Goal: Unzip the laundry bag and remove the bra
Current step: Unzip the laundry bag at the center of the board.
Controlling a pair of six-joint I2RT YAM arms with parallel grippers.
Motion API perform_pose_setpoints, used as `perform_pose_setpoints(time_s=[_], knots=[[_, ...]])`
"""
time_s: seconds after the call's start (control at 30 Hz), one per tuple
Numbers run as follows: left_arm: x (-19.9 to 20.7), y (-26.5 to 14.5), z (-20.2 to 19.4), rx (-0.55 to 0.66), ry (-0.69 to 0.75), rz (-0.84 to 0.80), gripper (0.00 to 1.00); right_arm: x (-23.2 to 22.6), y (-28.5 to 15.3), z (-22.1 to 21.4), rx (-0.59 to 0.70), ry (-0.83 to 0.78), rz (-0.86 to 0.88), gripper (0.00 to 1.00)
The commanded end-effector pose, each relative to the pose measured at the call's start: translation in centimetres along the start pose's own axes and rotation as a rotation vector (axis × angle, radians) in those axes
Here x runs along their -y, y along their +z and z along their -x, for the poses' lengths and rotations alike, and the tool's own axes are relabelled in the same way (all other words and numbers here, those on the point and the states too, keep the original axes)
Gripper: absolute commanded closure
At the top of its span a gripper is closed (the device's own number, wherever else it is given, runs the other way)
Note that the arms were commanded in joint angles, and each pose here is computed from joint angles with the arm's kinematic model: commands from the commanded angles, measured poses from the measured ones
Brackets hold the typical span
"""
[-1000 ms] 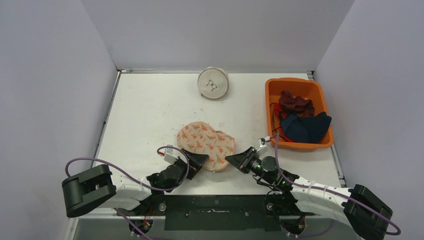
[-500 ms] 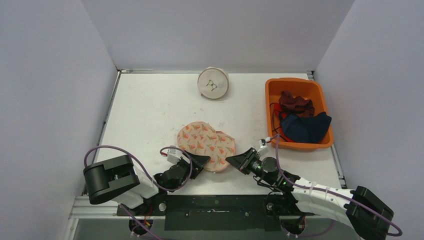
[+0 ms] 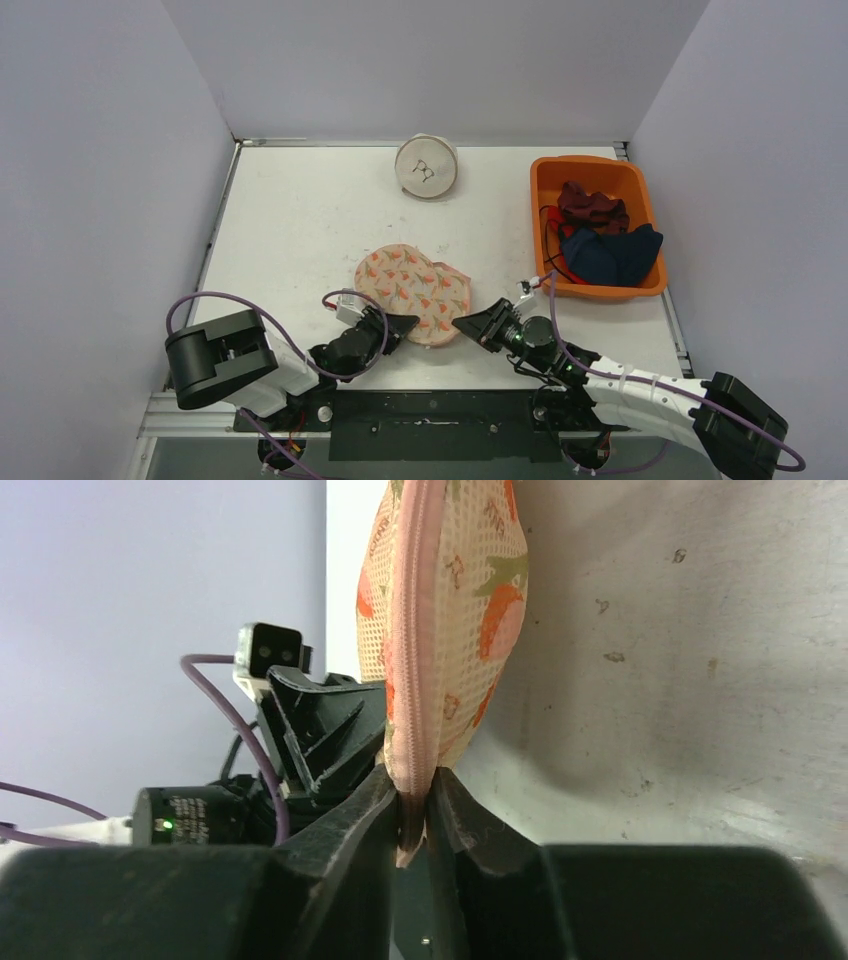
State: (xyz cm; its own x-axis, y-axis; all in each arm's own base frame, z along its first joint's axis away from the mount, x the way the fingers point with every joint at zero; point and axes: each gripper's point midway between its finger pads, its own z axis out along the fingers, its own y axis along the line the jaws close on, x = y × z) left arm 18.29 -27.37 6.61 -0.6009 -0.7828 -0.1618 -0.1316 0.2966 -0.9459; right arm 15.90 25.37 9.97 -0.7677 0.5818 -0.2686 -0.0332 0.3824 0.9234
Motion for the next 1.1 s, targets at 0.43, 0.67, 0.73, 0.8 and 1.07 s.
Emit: perform_pose_setpoints(time_s=[0.43,0.67,0.73,0.8,1.07], knots=[[2.8,-1.0,2.0,0.062,0.176,0.162,1.0,-0.6,-2.5,3.1,0.112,-0.705,-0.292,0.07],[3.9,-2.3,5.4,0.19,0.294,0.278,1.0,-2.8,-4.4,2.7,0.297,-1.003,-0.434,0.08],[4.2,-2.7,6.4,0.231,0.34,0.318,1.0,-3.3,-4.4,2.4,0.346,-1.001,-0.438,0.1],[4.7,-3.2,7.7,0.279,0.394,0.359,1.0,-3.8,-4.2,2.2,0.367,-0.954,-0.408,0.1],[8.6,-5.8,12.6,0.464,0.618,0.559,1.0,-7.0,-0.6,1.4,0.121,-0.716,-0.03,0.1]])
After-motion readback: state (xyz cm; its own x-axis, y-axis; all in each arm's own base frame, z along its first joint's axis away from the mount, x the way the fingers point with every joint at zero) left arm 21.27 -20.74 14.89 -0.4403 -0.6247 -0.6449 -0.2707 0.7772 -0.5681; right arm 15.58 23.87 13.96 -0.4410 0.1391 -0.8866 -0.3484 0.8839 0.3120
